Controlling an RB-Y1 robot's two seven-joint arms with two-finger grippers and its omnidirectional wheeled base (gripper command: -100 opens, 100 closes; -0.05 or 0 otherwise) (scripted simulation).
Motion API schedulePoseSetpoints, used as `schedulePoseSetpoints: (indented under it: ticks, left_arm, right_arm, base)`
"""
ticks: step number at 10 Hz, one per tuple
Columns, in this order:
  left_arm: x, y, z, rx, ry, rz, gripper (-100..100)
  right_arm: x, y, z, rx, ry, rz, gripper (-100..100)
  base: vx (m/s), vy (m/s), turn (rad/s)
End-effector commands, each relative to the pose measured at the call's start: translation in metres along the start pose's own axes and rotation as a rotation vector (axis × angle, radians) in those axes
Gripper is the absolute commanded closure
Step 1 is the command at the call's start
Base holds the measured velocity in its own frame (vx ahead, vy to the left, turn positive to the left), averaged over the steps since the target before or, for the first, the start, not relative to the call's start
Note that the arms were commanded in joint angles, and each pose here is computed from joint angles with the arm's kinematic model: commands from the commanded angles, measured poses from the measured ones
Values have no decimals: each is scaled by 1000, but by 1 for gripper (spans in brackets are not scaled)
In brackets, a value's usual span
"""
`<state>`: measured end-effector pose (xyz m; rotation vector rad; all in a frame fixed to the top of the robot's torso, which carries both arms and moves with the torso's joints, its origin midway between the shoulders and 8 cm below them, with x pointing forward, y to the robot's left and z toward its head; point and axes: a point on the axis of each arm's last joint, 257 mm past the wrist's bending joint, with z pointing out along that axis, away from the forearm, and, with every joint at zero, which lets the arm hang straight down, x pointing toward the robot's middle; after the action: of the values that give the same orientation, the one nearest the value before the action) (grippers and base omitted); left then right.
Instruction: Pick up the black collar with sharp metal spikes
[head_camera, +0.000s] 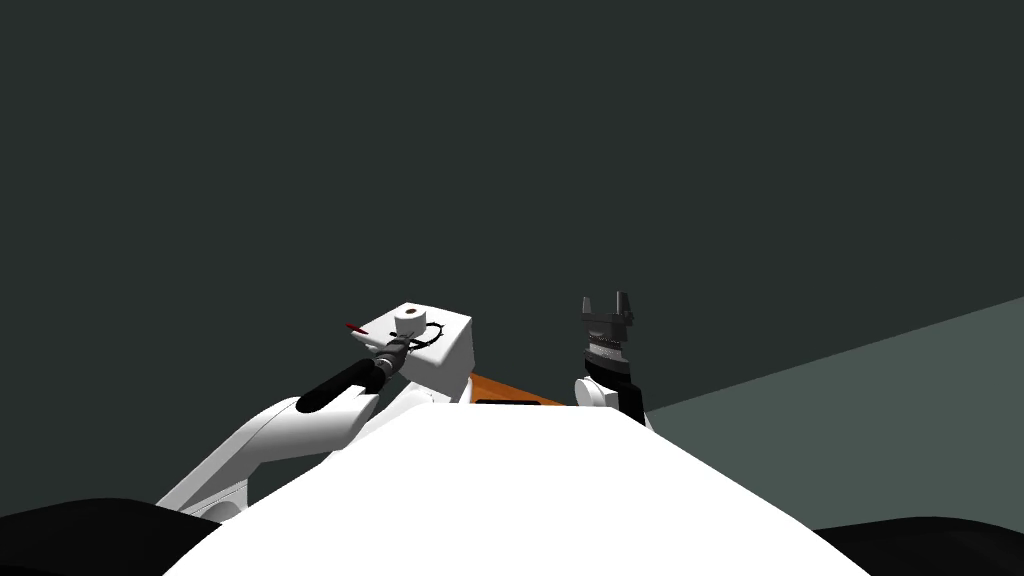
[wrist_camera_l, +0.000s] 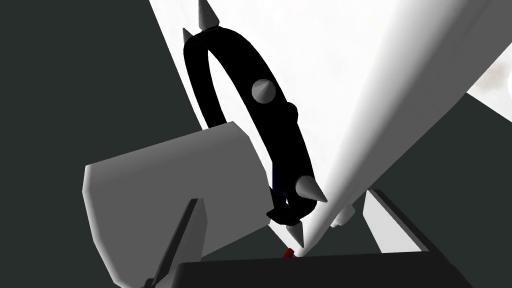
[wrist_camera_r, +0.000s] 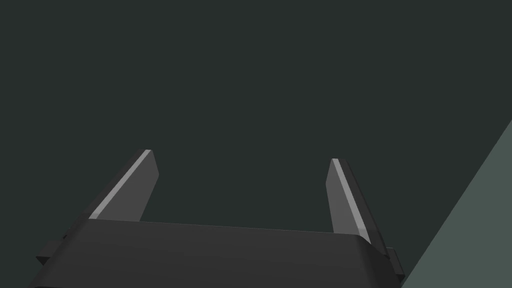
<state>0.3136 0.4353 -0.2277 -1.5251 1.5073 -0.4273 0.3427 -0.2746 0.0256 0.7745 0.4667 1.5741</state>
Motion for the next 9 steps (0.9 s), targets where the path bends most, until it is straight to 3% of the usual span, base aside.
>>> schedulePoseSetpoints:
  ticks: [1,2,6,7,8,9]
  left_arm:
    - [0,0,0,0,0,0,-100]
    - [0,0,0,0,-1,-1,100]
    - [-1,0,0,1,-1,1,100]
    - [-1,0,0,1,-1,1,0]
    - [5,-3,-7,6,15,10,100]
    - [9,-5,-12,10,26,18,100]
  right_arm:
    - [0,0,0,0,0,0,0]
    - [0,0,0,0,0,0,0]
    - [0,0,0,0,0,0,0]
    - [0,0,0,0,0,0,0]
    - [0,0,0,0,0,0,0]
    - [0,0,0,0,0,0,0]
  base:
    - [-5,12,-22]
    - [0,0,0]
    - [0,0,0]
    - [0,0,0]
    - [9,-9,154]
    - [17,-22,216]
